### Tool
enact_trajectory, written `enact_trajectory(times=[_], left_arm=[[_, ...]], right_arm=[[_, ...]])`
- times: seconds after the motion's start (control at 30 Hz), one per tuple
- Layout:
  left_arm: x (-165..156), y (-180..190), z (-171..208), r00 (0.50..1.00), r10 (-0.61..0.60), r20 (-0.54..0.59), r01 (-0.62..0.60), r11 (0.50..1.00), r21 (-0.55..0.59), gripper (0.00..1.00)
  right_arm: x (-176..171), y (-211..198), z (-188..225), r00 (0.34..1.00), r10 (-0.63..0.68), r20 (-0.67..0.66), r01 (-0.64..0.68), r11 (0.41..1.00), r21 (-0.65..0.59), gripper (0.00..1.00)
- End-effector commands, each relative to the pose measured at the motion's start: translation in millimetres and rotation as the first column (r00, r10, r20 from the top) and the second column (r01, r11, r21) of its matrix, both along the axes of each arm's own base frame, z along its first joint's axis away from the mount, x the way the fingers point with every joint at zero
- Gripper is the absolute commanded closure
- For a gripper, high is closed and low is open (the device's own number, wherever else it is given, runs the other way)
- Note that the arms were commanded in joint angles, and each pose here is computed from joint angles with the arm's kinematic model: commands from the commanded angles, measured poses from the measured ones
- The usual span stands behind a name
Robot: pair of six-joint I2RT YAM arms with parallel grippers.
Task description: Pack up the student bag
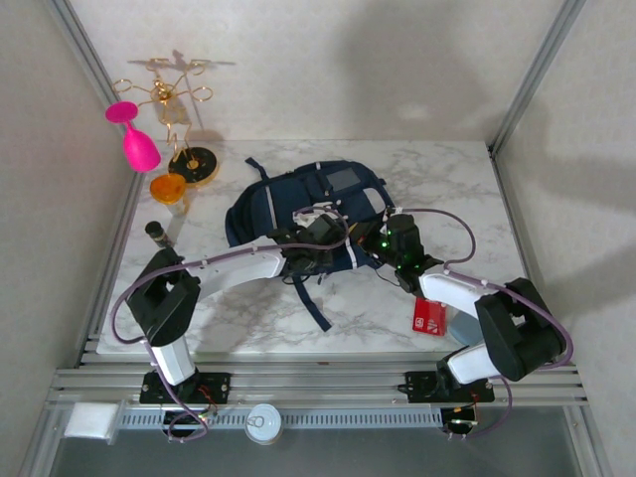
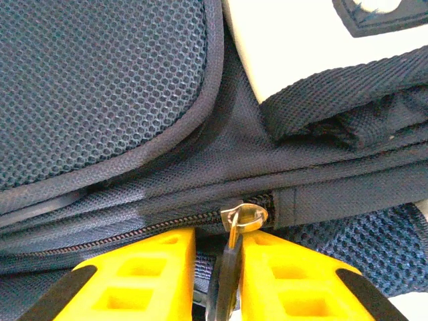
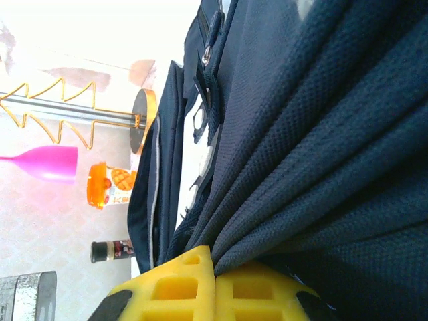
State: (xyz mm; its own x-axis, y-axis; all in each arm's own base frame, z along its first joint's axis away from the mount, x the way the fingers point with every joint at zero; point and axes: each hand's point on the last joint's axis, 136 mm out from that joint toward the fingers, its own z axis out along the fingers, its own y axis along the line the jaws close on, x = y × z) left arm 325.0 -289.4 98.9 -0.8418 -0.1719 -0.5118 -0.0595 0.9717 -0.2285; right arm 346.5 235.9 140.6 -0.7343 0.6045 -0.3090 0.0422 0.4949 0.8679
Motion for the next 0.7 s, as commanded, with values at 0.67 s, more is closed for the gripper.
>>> enact_trajectory(times=[0.67], left_arm=[[19.1, -8.8, 35.6, 0.998, -0.055, 0.035, 0.057, 0.996, -0.073, 0.97]], right_arm=[[24.2, 3.5, 10.5, 0.996, 0.038, 0.079, -0.038, 0.999, -0.006, 1.00]])
